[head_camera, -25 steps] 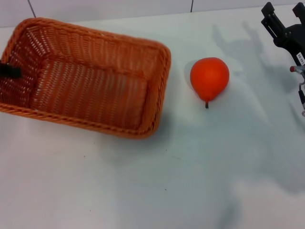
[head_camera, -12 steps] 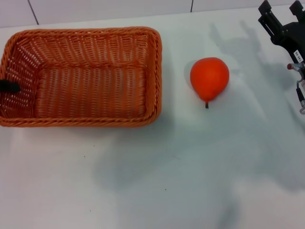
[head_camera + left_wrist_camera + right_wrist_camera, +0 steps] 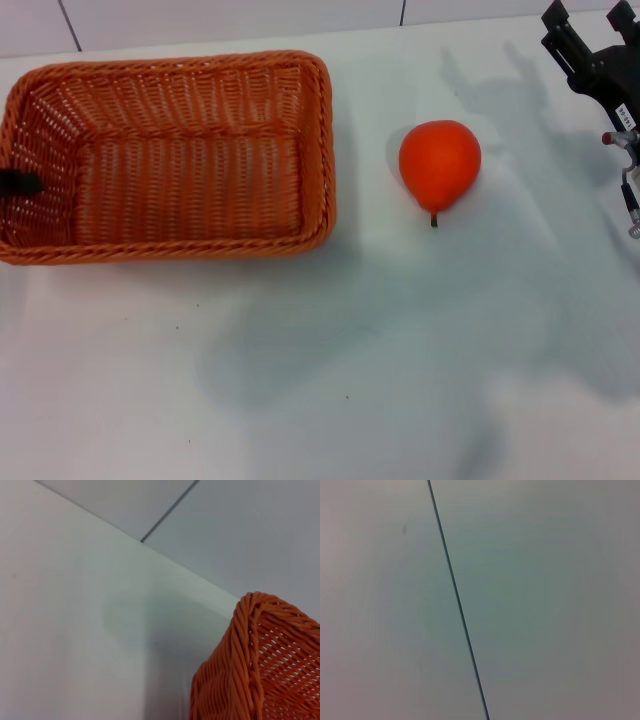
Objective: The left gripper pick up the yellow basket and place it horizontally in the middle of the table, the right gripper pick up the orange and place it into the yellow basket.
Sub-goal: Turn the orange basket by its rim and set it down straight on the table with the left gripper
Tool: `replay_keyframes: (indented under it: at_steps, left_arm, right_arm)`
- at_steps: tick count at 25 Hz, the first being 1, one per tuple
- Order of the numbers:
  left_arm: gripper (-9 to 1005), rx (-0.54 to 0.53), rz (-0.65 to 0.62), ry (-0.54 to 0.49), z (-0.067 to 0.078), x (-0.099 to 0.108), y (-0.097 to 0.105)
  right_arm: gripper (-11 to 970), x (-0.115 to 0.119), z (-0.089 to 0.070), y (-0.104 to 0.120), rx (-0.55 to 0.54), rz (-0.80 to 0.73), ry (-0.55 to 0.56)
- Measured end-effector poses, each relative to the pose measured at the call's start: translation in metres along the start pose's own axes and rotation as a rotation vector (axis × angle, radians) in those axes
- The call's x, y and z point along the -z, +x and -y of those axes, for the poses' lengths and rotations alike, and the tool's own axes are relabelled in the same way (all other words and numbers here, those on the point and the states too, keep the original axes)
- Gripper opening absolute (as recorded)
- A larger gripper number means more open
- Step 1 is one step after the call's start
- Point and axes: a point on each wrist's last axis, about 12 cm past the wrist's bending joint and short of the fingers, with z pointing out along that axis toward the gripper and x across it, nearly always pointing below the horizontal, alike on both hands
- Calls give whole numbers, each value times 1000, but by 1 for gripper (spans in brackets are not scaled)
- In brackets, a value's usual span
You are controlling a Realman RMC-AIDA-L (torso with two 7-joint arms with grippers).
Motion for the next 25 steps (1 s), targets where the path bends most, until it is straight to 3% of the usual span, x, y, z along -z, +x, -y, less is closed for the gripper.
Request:
replay_keyframes:
  at_steps: [25]
  left_arm:
    - [201, 6, 44, -37, -2, 0, 2]
  right_arm:
    - [939, 4, -1, -1, 0, 2, -5]
